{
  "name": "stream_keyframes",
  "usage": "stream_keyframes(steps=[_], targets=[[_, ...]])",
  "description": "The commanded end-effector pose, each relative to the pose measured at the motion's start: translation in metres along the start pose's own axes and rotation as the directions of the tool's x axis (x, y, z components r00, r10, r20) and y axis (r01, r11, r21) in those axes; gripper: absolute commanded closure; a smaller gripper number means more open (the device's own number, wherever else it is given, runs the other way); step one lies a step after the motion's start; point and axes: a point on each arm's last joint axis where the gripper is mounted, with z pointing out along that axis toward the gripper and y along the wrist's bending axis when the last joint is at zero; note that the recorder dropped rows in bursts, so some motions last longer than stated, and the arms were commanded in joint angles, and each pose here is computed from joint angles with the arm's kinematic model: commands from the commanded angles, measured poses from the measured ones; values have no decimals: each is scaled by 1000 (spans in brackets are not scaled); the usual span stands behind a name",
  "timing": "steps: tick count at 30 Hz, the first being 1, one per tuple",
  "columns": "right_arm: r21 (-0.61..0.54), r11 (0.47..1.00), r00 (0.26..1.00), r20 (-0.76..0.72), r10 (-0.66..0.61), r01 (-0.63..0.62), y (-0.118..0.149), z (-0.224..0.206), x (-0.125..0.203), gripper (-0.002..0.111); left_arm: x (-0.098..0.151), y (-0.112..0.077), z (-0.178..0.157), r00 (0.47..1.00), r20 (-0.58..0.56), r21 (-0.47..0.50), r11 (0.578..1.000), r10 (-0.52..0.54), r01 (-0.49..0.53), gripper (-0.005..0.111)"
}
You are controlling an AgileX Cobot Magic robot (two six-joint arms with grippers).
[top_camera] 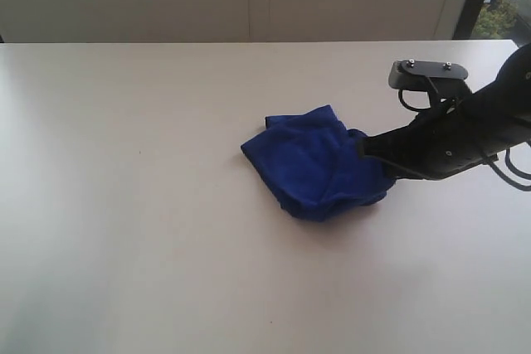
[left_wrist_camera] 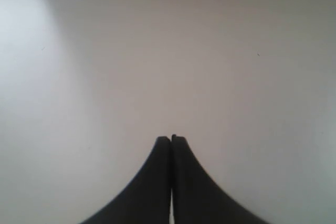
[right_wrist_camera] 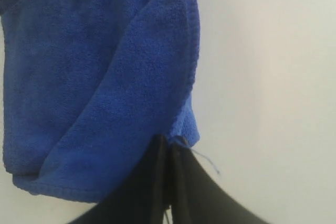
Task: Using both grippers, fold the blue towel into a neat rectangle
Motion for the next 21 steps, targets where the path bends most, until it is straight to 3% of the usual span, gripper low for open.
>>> stream_keyframes(steps=[1,9,12,16,21], targets=[[4,1000,1000,-4,10,-10,-2,0,1,108,-7,0,0,986,92,12,991,-136,135,107],[6,1000,1000,2,10,-10,-2,0,0,108,-21,4,-2,956,255,-4,989,-145,151,107],[6,1000,1000,2,10,-10,-2,0,0,108,-27,5,-4,894,311,54,945,-324,324,107],[7,1000,1000,6,10,-10,-2,0,0,108,-30,2,-4,899,223,68,926,-377,371,107],[7,1000,1000,6,10,-10,-2,0,0,108,-83,-1,-11,934,74,73,936,-348,343,107]])
